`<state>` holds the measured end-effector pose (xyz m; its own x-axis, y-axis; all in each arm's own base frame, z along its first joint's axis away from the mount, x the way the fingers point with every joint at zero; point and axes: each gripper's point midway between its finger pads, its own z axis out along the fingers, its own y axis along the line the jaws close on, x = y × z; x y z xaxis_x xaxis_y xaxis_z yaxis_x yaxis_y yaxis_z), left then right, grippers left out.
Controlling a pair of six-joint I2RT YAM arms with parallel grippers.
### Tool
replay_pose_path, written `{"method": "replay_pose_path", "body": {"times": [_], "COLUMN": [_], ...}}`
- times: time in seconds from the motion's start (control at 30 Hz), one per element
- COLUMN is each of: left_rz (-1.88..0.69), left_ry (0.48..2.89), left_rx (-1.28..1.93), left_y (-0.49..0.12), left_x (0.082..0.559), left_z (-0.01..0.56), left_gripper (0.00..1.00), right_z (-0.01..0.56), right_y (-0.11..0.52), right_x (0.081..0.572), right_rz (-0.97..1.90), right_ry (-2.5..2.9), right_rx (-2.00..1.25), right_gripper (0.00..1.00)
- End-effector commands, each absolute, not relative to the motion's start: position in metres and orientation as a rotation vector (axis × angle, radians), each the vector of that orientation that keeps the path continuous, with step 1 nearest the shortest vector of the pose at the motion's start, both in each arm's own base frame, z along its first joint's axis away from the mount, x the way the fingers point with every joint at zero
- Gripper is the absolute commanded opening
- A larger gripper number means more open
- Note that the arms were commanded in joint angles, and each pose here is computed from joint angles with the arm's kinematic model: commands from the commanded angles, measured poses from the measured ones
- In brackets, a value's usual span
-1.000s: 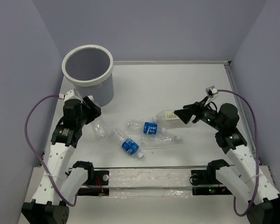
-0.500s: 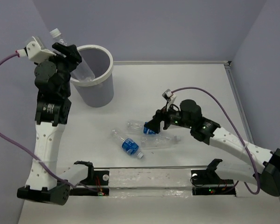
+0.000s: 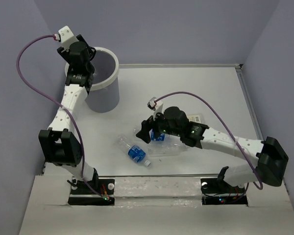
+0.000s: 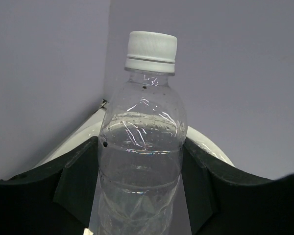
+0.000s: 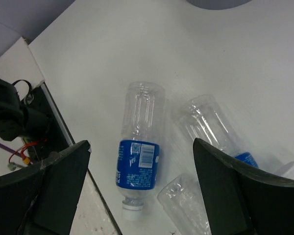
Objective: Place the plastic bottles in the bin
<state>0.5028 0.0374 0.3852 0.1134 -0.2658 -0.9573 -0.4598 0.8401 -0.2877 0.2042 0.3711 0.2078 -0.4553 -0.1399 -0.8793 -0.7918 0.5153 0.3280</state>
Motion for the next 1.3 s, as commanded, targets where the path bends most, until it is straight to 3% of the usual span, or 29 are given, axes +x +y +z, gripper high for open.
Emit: {"method": "replay_pose_path", "body": {"times": [0.0,0.1,0.13,0.33,0.47,0.63,0.8,0.83,0.93,1.17,1.2,1.27], "left_rz": [0.177,0.166,0.139,-0.027,-0.252,-0.473,-0.553,-0.566,-0.606,-0.466,-0.453,-0.42], "left_ry": [1.26,1.307,1.324,1.358,1.34,1.439,1.522,1.482,1.443,1.436,1.442,1.448], "left_rx": [-0.666,-0.669,-0.651,-0.539,-0.468,-0.33,-0.27,-0.267,-0.235,-0.208,-0.205,-0.202], "left_y": [0.057,0.054,0.049,0.021,-0.009,-0.05,-0.064,-0.063,-0.066,-0.047,-0.046,-0.043], "left_x": [0.479,0.484,0.485,0.467,0.424,0.362,0.304,0.292,0.254,0.228,0.226,0.226], "left_z": [0.435,0.417,0.414,0.438,0.46,0.438,0.386,0.398,0.389,0.385,0.383,0.377], "left_gripper": [0.76,0.96,0.99,0.99,0.99,0.99,0.99,0.99,0.99,0.99,0.99,0.99], "right_z": [0.233,0.217,0.226,0.192,0.162,0.14,0.105,0.097,0.087,0.064,0.065,0.071], "right_y": [0.398,0.411,0.421,0.442,0.455,0.471,0.478,0.477,0.486,0.505,0.509,0.515], "right_x": [0.229,0.241,0.243,0.249,0.244,0.238,0.25,0.249,0.247,0.239,0.238,0.235], "right_rz": [0.91,0.874,0.879,0.753,0.66,0.539,0.389,0.376,0.378,0.341,0.328,0.343], "right_ry": [1.819,1.861,1.845,1.938,1.998,2.027,2.08,2.096,2.109,2.12,2.11,2.096], "right_rx": [-0.76,-0.774,-0.78,-0.9,-0.975,-1.071,-1.132,-1.143,-1.163,-1.221,-1.224,-1.223], "right_gripper": [0.92,0.93,0.93,0.94,0.93,0.93,0.93,0.92,0.89,0.8,0.71,0.62]}}
